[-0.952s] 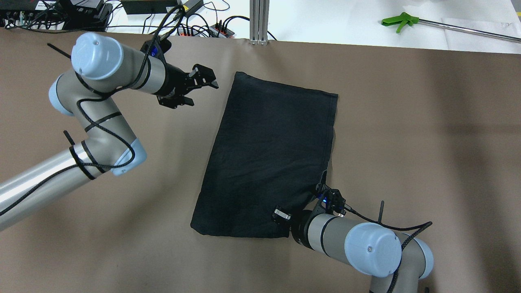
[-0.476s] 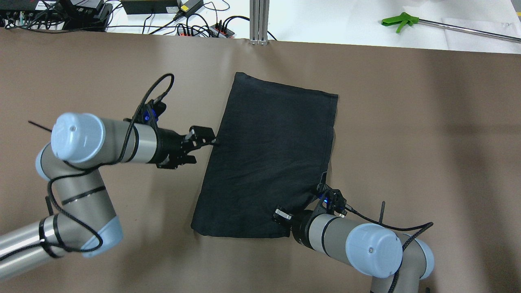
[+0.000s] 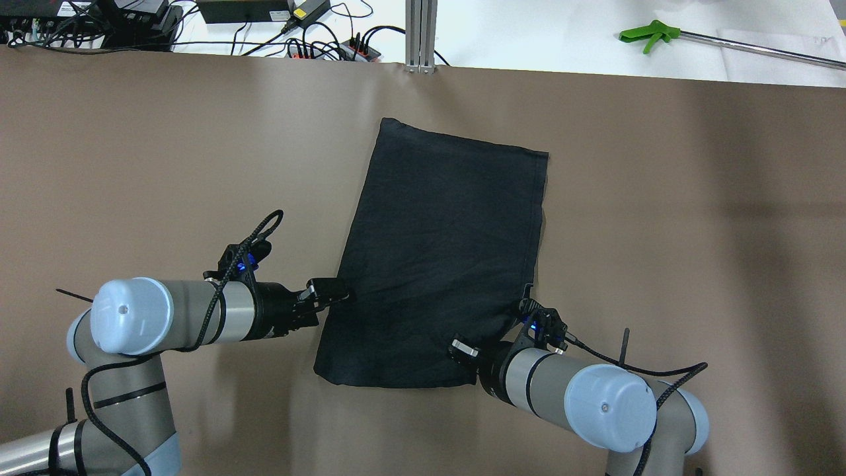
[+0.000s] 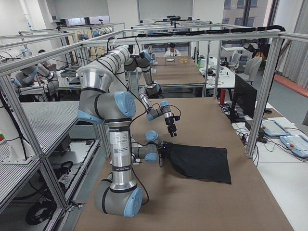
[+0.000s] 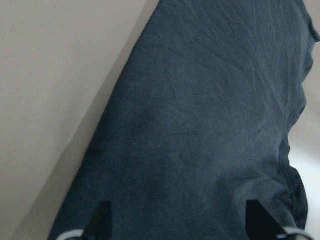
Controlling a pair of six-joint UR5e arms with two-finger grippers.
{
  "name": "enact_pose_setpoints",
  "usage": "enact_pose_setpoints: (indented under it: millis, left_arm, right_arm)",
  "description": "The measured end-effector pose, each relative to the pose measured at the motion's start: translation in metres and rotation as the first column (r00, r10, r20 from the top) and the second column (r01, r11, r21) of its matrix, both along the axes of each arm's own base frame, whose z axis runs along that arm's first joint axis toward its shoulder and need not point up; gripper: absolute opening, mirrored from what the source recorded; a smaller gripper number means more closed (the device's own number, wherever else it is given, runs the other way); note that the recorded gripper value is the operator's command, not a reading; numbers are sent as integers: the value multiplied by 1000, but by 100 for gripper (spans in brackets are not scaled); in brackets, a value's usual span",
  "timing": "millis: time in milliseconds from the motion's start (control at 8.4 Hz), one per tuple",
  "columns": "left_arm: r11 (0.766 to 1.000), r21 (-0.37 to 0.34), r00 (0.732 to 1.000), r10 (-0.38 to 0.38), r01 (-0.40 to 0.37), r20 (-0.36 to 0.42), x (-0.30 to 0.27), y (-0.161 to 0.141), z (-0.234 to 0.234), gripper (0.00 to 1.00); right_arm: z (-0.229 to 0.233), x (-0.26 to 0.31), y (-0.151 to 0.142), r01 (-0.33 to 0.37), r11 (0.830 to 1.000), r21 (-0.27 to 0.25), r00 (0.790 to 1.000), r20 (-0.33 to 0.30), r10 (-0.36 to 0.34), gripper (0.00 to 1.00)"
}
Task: Fold clothes
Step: 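Grasp the other near corner with the left gripper while the right gripper holds, then lift both near corners and pull them toward the robot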
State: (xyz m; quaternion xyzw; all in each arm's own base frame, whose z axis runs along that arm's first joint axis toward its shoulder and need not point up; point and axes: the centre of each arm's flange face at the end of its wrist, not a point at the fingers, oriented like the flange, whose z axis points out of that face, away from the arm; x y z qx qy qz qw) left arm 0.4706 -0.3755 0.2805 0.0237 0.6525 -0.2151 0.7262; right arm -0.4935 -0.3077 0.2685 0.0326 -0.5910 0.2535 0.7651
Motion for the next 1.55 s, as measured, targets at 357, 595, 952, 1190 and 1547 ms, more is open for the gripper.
enact_pose_setpoints:
  millis: [357,595,952,1190,1547]
  left_arm:
    - [1000,-16,997,-2,3,79,36,32,16,94]
    - [1000,-14,995,3,-2,102,47,43,26,94]
    - [1000,-14,992,14,-13,124,50,52,41,94]
    - [1000,-15,991,26,-24,135,55,60,47,91]
    - [999,-6,991,36,-36,131,66,75,43,49]
  right_arm:
    - [1,0,0,-14,1000,4,1000,-4,14,0]
    - [1,0,-1,-18,1000,4,1000,-9,18,0]
    - [2,0,-2,-29,1000,6,999,-15,29,0]
    - [1,1,-2,-32,999,7,999,-15,33,0]
    - [1,1,-3,-36,999,8,999,-15,36,0]
